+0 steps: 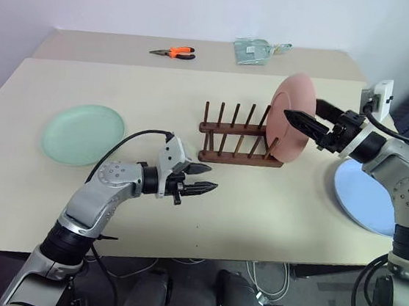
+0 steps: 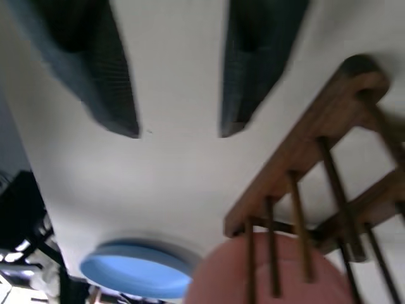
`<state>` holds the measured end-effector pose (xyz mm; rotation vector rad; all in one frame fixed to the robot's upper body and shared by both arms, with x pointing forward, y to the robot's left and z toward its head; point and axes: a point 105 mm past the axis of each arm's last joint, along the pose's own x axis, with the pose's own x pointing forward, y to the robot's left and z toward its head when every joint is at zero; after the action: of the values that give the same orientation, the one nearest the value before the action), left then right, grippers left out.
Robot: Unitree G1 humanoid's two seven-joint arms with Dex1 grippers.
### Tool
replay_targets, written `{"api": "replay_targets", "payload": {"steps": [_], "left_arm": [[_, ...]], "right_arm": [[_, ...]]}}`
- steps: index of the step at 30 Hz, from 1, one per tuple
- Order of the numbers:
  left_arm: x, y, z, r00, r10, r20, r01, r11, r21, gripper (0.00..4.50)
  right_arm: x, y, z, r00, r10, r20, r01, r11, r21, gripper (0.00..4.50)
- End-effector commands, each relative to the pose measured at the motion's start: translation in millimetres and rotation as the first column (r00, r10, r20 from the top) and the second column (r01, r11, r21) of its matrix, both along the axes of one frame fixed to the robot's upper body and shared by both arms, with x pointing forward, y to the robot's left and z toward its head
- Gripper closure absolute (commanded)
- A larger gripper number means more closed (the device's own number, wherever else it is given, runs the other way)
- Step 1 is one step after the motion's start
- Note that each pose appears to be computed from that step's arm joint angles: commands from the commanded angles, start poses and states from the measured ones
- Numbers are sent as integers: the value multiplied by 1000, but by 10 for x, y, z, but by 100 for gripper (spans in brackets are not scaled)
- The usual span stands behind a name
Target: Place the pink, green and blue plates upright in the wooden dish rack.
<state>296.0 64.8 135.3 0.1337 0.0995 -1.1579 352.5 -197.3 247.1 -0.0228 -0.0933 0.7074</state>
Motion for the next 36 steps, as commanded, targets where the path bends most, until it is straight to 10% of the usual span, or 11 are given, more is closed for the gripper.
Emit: {"api": "replay_targets", "payload": {"steps": [1, 3, 7, 10, 14, 22, 31, 36], "left_arm": [[309, 299, 383, 962, 248, 114, -235, 965, -118, 39], [479, 528, 468, 909, 400, 117, -380, 911, -162, 3], [847, 1539, 680, 516, 847, 129, -816, 532, -227, 3], [773, 2508, 584, 51, 993, 108, -991, 64, -121, 3], [543, 2997, 379, -178, 983, 39, -984, -177, -13, 3], [333, 2925, -209, -155, 972, -177, -974, -121, 191, 3], [377, 2628, -236, -56, 899, -434, -998, -63, -2, 443], [534, 2319, 239, 157, 888, -433, -965, 44, -260, 447]], "right_arm": [[39, -274, 561, 929, -182, 323, 237, 962, -138, 0], [24, -352, 742, 889, -219, 401, 291, 948, -128, 0], [-235, -13, 1015, 873, -22, 488, 141, 968, -208, 0], [-505, 637, 843, 866, 267, 424, -116, 930, -349, 0], [-694, 1116, 451, 831, 458, 317, -304, 850, -430, 0], [-812, 1437, 119, 795, 551, 254, -433, 809, -399, 0], [-603, 1356, -199, 859, 485, 161, -362, 800, -478, 0], [-514, 1374, -147, 860, 455, 231, -276, 796, -539, 0]]}}
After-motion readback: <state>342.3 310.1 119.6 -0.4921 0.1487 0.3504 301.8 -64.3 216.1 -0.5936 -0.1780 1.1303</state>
